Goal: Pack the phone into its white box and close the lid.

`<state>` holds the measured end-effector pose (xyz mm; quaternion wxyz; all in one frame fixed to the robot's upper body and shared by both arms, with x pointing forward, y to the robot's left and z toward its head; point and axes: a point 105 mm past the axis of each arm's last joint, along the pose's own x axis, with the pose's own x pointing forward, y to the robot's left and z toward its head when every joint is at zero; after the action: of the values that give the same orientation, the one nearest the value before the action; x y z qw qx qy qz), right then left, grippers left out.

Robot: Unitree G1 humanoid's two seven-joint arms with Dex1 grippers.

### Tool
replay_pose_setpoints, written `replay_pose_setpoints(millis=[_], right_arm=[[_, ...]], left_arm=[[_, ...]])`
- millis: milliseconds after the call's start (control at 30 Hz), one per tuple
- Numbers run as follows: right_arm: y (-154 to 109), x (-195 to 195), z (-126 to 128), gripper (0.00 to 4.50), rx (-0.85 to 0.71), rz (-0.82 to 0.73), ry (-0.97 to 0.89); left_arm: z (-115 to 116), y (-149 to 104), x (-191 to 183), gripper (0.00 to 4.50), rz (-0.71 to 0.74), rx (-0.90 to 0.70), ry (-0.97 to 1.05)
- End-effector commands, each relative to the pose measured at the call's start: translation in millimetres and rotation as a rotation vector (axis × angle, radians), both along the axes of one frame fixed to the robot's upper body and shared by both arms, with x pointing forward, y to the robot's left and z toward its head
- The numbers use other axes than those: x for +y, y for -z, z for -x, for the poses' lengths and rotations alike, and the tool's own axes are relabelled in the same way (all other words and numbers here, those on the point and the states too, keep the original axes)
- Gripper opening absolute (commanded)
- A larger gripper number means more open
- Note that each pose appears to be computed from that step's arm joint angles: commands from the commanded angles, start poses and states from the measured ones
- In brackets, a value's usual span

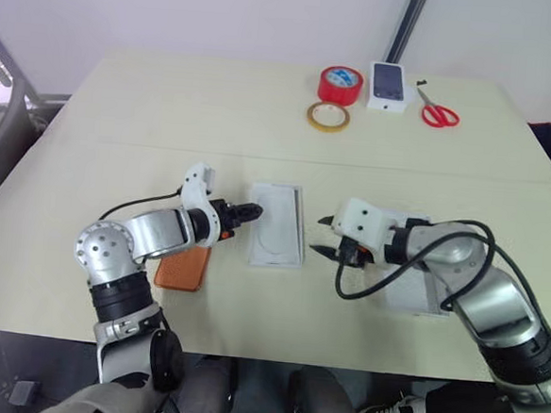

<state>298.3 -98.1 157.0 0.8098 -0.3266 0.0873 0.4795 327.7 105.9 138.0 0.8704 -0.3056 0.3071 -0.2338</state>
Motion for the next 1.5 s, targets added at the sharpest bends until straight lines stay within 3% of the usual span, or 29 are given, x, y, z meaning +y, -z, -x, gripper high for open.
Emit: replay_pose_setpoints(millis=[33,67,300,533,733,1000,1133,1267,1467,1500], right_arm=[[-15,12,-12,0.37,-0.043,-0.066,0.019],[-16,18,-18,0.05,-0.047,-0.080,0.032],[2,56,-46,0.05,-0.058,-0.059,0.069],[14,73,-76,0.05,-0.097,-0.030,0.170],[23,77,-83,0.05,-0.101,0.007,0.205],[24,60,-82,0.05,-0.168,0.118,0.227],[10,66,-73,0.05,-0.183,0.065,0.203],[-8,79,-62,0.05,-0.215,-0.007,0.141],[-11,98,-43,0.05,-0.149,-0.067,0.038],[-8,98,-44,0.00,-0.152,-0.046,0.041]], left_arm=[[-3,-26,19,2.53,-0.020,-0.129,-0.036],[-4,-29,30,2.53,-0.080,-0.166,-0.055],[7,-37,79,2.53,-0.343,-0.397,-0.043],[55,-16,71,2.53,-0.600,-0.638,0.352],[82,0,68,2.53,-0.577,-0.667,0.503],[80,-3,68,2.53,-0.551,-0.690,0.463],[80,-3,68,2.53,-0.544,-0.690,0.453],[72,-9,80,2.53,-0.540,-0.677,0.364],[56,-16,121,2.53,-0.508,-0.565,0.129],[55,-22,124,3.08,-0.505,-0.579,0.107]])
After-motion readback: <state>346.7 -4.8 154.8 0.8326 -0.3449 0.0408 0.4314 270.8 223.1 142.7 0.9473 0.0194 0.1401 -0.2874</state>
